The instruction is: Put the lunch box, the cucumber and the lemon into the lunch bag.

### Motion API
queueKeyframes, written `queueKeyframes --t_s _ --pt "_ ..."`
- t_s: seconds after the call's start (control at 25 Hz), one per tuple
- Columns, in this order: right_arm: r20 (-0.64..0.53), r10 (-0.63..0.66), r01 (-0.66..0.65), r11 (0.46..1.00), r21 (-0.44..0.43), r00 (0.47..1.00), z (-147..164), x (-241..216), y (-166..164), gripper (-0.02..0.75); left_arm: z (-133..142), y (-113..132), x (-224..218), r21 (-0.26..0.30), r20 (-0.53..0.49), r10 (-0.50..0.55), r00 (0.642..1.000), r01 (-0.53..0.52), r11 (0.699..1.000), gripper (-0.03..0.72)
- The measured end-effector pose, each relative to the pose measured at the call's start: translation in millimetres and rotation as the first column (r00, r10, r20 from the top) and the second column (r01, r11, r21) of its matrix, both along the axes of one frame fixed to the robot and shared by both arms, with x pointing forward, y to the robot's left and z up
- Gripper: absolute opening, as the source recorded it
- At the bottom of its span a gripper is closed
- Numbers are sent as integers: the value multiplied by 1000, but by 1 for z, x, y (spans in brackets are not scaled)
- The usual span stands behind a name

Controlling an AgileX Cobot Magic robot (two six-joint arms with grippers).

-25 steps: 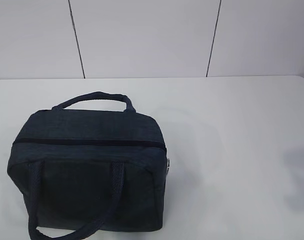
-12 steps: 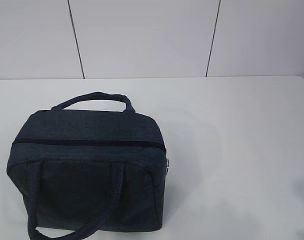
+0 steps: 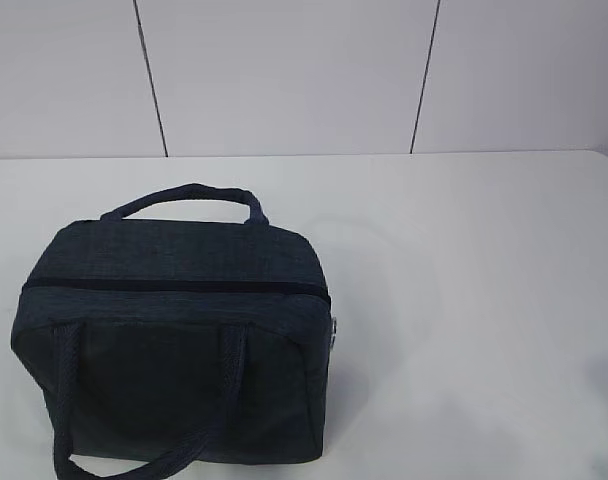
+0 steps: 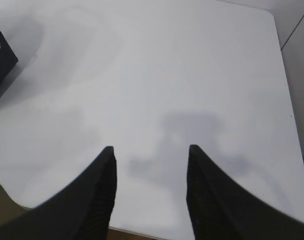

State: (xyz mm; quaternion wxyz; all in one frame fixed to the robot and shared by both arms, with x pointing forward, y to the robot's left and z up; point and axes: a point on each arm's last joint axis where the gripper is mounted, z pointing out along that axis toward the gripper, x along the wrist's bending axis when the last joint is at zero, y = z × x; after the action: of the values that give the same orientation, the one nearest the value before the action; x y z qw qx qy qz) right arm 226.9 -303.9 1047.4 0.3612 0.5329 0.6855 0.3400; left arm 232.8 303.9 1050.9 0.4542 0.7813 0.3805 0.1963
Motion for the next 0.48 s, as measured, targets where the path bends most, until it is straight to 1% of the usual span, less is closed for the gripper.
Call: queueKeyframes --t_s 0.36,0.48 --pt "2 0 0 1000 0 1000 0 0 0 333 0 1 1 12 15 12 1000 -12 1000 317" --pt "3 0 0 1000 0 1000 0 0 0 333 0 2 2 23 24 72 997 -73 997 317"
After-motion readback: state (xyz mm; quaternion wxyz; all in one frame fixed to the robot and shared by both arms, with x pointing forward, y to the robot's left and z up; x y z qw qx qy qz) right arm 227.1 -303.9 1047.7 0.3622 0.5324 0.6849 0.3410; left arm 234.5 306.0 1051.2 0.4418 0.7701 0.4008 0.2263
